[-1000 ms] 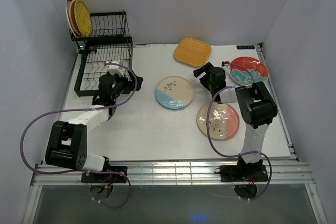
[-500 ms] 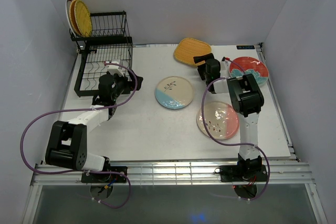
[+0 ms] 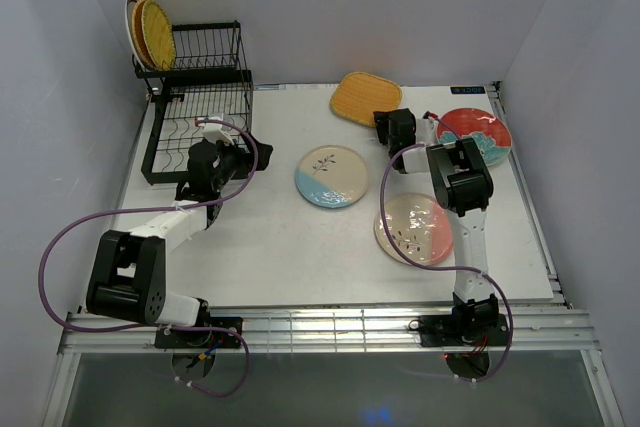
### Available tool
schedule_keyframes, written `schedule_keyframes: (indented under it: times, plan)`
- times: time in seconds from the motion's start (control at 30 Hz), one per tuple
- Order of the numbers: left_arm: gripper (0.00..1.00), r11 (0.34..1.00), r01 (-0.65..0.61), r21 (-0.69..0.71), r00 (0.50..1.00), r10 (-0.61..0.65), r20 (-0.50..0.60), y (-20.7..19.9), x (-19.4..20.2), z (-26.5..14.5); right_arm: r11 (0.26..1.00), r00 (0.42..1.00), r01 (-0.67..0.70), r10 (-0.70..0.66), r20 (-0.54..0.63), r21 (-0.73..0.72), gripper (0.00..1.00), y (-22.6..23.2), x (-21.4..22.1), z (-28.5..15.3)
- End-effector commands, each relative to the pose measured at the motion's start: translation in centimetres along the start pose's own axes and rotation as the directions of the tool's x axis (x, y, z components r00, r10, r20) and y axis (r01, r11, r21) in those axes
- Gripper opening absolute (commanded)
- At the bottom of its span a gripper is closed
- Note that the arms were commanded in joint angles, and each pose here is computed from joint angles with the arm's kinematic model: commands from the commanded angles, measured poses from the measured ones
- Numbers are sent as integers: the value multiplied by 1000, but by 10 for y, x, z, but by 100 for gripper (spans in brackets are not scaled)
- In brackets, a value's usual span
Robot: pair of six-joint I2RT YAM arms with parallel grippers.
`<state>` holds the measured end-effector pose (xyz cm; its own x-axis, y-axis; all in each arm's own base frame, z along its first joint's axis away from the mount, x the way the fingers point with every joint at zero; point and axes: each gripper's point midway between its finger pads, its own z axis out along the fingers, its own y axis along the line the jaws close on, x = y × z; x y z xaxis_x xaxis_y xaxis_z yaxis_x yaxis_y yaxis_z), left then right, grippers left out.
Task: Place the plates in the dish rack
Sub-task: Pick up the plate from the corner of the board.
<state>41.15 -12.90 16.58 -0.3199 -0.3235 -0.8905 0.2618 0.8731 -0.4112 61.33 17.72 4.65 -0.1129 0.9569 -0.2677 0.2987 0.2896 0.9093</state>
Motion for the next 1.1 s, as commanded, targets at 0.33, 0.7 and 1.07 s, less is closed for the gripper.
schedule_keyframes:
  times: [0.33, 0.7, 1.07]
  plan:
    - [96, 991, 124, 49, 992, -123, -31, -15, 8, -4, 994, 999, -46, 49, 24, -96, 8, 12, -13, -28]
    - [98, 979, 188, 83, 981, -183, -67, -24, 13, -5, 953, 998, -14, -4, -60, -303, 8, 59, -13, -99]
    - [98, 968, 199, 150, 976, -183, -119, -36, 20, -6, 867, 979, -8, -94, -178, -498, 8, 94, 6, -174]
